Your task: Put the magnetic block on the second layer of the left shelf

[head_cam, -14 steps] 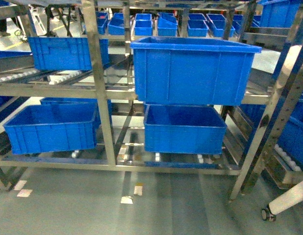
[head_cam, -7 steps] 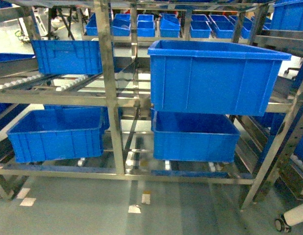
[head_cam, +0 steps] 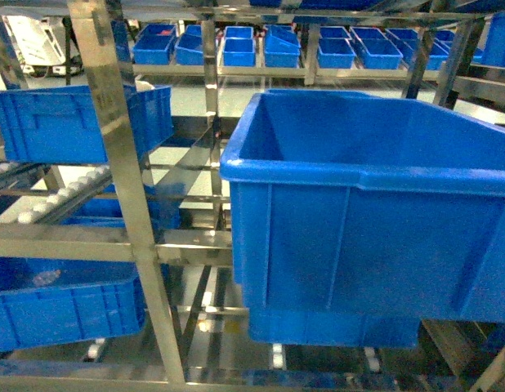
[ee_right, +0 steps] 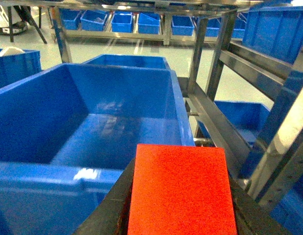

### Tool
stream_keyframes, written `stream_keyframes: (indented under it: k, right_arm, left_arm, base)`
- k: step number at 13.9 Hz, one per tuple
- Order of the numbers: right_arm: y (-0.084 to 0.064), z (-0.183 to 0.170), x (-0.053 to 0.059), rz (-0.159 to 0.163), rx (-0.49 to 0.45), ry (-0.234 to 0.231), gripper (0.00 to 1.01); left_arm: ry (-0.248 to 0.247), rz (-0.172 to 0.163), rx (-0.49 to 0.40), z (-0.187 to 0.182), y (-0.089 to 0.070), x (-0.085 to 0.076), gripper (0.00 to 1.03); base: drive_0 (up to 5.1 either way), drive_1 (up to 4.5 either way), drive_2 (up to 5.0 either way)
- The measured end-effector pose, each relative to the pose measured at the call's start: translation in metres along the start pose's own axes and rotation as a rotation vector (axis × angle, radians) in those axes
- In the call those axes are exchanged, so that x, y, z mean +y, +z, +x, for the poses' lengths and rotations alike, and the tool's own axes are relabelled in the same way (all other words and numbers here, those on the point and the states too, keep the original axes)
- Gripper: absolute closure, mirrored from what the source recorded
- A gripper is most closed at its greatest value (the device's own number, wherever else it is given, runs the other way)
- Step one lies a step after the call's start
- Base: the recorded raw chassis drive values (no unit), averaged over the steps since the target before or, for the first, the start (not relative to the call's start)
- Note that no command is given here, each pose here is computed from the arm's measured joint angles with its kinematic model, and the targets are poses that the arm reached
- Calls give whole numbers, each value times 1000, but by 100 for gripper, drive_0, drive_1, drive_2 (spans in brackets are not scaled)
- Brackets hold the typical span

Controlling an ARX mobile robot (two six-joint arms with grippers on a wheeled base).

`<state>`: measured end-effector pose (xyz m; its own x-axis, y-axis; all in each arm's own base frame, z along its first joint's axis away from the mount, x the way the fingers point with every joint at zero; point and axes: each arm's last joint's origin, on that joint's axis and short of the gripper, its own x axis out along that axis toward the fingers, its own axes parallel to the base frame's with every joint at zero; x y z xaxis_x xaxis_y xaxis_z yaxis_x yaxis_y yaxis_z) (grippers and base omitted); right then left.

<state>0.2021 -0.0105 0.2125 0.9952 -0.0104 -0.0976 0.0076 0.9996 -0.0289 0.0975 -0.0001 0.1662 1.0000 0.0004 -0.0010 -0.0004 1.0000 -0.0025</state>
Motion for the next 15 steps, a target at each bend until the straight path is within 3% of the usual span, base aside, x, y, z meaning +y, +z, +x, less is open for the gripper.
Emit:
stream_keyframes:
  k: [13,15]
  right_arm:
    - [0,0,0,0,1,0,68]
    - [-1,-4,0,-1,-15,0,68]
  left_arm:
    - [0,0,0,0,0,0,5]
    - [0,0,6,0,-1,0,5]
  base:
    - [9,437,-419]
    - [-3,165,-171]
